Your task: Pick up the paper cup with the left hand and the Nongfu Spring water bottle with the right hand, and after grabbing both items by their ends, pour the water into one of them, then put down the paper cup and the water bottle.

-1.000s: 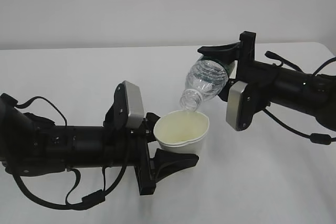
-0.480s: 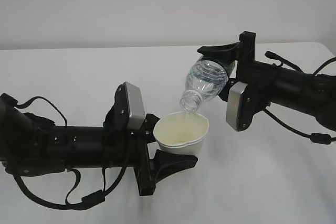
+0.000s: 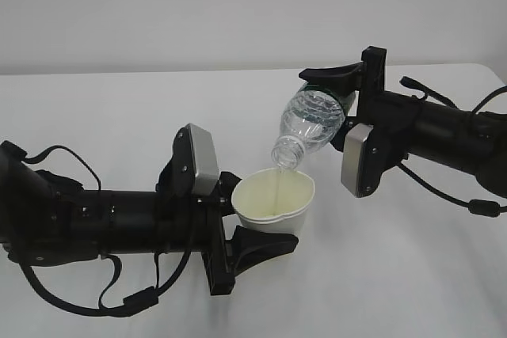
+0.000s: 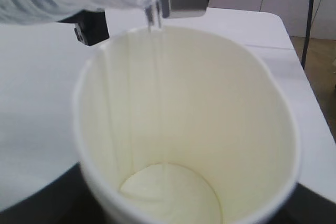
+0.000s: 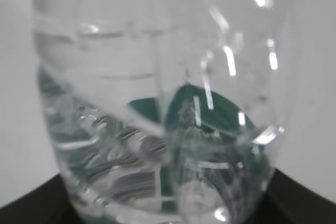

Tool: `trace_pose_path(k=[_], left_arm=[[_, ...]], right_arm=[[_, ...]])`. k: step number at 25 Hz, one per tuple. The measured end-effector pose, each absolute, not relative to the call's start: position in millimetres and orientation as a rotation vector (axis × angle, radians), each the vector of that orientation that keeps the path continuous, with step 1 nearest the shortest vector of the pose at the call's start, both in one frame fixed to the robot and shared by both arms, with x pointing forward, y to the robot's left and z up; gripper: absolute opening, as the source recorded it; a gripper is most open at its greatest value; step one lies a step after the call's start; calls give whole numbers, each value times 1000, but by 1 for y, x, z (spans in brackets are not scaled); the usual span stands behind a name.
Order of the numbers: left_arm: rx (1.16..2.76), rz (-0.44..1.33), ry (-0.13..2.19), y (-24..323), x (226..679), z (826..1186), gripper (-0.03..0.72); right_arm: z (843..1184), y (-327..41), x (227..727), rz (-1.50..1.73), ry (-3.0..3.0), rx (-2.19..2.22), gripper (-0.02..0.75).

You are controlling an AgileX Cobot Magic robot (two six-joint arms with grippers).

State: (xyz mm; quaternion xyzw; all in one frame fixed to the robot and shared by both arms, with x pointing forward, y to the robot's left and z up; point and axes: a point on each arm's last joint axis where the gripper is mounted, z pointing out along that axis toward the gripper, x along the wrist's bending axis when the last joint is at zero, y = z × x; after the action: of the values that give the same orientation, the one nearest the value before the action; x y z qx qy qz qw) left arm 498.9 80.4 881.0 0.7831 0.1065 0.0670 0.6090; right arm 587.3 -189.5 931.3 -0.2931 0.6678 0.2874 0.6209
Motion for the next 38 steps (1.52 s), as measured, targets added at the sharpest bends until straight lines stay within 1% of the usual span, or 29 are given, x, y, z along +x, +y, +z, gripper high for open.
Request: trace_pose_path(k=[38], left_arm=[[1789, 152, 241, 80, 499, 883, 463]], right_arm=[[931, -190, 588, 645, 1527, -683, 469]])
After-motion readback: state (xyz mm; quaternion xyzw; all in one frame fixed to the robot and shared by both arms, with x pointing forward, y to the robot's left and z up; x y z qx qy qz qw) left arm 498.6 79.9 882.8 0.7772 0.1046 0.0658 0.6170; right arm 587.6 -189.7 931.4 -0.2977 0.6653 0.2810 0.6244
